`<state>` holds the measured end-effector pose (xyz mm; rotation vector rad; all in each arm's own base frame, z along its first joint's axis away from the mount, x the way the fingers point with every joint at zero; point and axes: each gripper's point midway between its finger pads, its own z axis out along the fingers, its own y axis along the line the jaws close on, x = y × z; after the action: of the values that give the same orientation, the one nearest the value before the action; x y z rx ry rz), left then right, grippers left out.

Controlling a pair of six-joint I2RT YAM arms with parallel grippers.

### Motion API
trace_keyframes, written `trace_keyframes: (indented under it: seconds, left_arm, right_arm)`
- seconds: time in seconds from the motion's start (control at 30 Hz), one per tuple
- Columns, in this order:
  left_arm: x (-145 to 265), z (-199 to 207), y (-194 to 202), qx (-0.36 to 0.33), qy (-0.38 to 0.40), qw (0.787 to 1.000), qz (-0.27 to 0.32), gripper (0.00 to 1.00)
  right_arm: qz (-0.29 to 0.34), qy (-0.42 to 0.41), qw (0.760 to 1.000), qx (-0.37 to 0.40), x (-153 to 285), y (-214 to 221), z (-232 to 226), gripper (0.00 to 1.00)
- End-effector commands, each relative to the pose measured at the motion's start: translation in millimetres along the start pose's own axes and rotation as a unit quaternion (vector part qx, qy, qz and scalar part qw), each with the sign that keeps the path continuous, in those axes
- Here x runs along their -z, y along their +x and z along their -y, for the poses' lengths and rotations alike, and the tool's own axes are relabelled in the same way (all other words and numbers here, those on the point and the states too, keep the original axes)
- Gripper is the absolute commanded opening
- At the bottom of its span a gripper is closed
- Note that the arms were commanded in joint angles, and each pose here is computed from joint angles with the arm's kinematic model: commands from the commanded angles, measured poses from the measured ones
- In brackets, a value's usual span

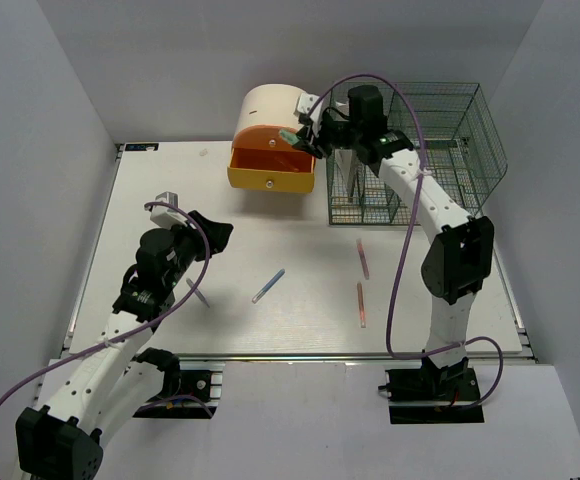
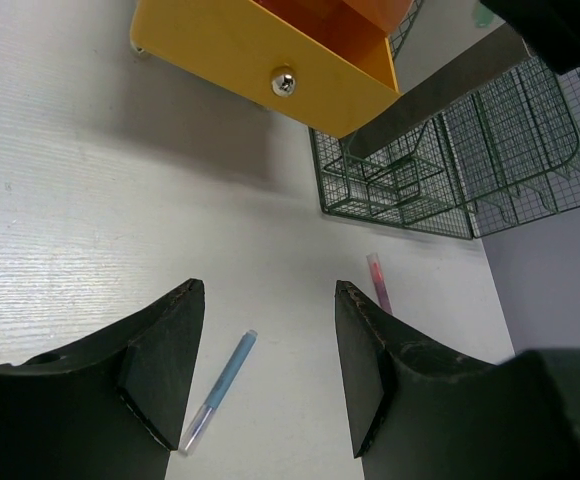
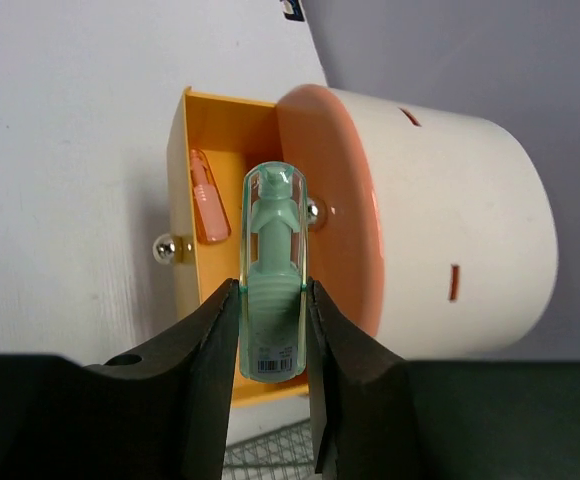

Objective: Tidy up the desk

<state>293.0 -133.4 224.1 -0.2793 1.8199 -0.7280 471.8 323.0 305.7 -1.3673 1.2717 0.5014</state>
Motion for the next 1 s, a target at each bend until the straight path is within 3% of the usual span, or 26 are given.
trace_keyframes:
  seconds: [0.0,0.17,0.53,0.73,0.83,0.9,0.97]
  left_arm:
    - [3,-1,2,0.001,-0.002,1.000,0.000,0.65]
    - [5,0,0,0.000,-0.001,1.000,0.000,0.65]
    - [7,0,2,0.003,0.001,1.000,-0.002,0.65]
    - [6,3,0,0.001,0.004,1.000,-0.001,0.65]
    - [6,3,-1,0.001,0.004,1.000,-0.001,0.65]
    - [7,2,1,0.001,0.004,1.000,-0.001,0.65]
    - [6,1,1,0.003,0.002,1.000,-0.001,0.65]
  right_arm:
    - [0.023,0.016,0.999,0.022,-17,-17,8,0.02]
    - [0.003,0.027,0.999,0.032,-36,-2,9,0.09]
    - [-0.049,0.047,0.996,0.056,-41,22,12,0.47]
    - [-0.029,0.049,0.997,0.057,-35,6,13,0.49]
    - [0.001,0.032,0.998,0.050,-30,-12,9,0.44]
    - [0.043,-0.022,0.997,0.052,-27,-30,-11,0.15]
    - [0.070,-0.108,0.990,0.051,-19,-35,-45,0.00]
